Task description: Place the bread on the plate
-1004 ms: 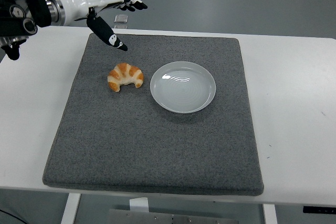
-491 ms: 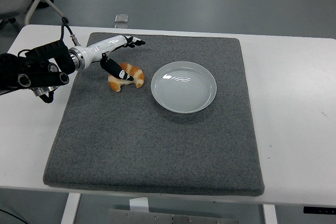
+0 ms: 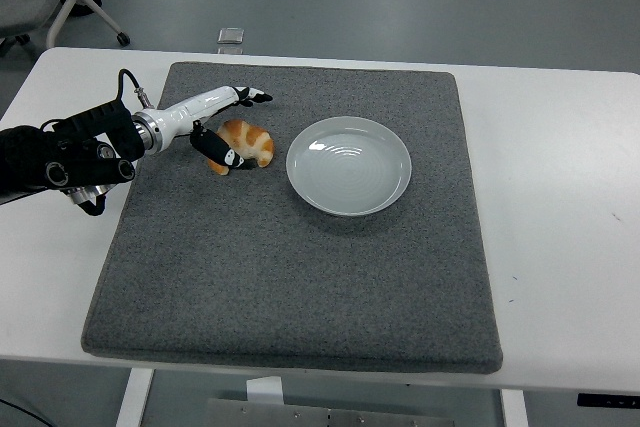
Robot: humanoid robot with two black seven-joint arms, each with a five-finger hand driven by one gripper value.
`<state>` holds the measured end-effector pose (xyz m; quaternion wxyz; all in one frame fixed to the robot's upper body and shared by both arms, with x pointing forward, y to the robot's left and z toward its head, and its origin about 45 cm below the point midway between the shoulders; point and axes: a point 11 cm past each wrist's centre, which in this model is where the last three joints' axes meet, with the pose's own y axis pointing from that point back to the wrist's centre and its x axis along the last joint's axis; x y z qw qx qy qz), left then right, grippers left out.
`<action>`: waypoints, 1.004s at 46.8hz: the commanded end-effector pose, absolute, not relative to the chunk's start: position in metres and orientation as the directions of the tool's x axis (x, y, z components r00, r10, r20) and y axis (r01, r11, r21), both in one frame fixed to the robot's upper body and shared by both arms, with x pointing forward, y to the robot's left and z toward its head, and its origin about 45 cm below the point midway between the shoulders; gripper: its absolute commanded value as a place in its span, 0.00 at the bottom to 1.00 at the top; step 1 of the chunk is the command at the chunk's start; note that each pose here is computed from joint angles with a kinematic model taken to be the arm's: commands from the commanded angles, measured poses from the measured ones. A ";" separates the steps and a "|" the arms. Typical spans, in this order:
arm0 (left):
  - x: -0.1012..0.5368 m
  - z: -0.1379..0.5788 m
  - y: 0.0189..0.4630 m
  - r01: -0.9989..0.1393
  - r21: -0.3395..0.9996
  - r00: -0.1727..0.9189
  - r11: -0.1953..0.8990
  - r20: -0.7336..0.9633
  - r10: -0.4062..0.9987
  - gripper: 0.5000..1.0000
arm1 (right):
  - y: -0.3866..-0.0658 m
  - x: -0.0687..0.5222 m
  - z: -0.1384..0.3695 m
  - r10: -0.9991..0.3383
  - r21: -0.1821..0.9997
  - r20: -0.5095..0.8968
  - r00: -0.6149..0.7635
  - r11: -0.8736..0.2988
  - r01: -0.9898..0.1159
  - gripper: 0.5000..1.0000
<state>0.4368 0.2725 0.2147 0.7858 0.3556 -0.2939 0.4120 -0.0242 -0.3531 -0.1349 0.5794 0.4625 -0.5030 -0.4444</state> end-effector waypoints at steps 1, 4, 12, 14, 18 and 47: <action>0.436 0.211 0.274 -0.858 0.315 0.486 0.404 0.753 0.444 0.95 | -0.353 -0.024 -0.135 -0.980 0.983 0.172 0.099 0.177 0.050 0.86; 0.436 0.211 0.274 -0.861 0.307 0.481 0.405 0.748 0.457 0.95 | -0.353 -0.024 -0.135 -0.980 0.983 0.172 0.099 0.177 0.050 0.86; 0.437 0.204 0.279 -0.873 0.301 0.467 0.385 0.742 0.480 0.89 | -0.353 -0.024 -0.135 -0.980 0.983 0.172 0.099 0.177 0.050 0.86; 0.436 0.201 0.277 -0.871 0.303 0.471 0.387 0.740 0.480 0.88 | -0.353 -0.024 -0.135 -0.980 0.983 0.172 0.099 0.177 0.050 0.86; 0.434 0.195 0.274 -0.866 0.311 0.481 0.391 0.735 0.479 0.82 | -0.353 -0.024 -0.135 -0.980 0.983 0.172 0.099 0.177 0.050 0.86; 0.445 0.218 0.274 -0.887 0.232 0.429 0.400 0.737 0.522 0.00 | -0.353 -0.024 -0.135 -0.980 0.983 0.172 0.099 0.177 0.050 0.86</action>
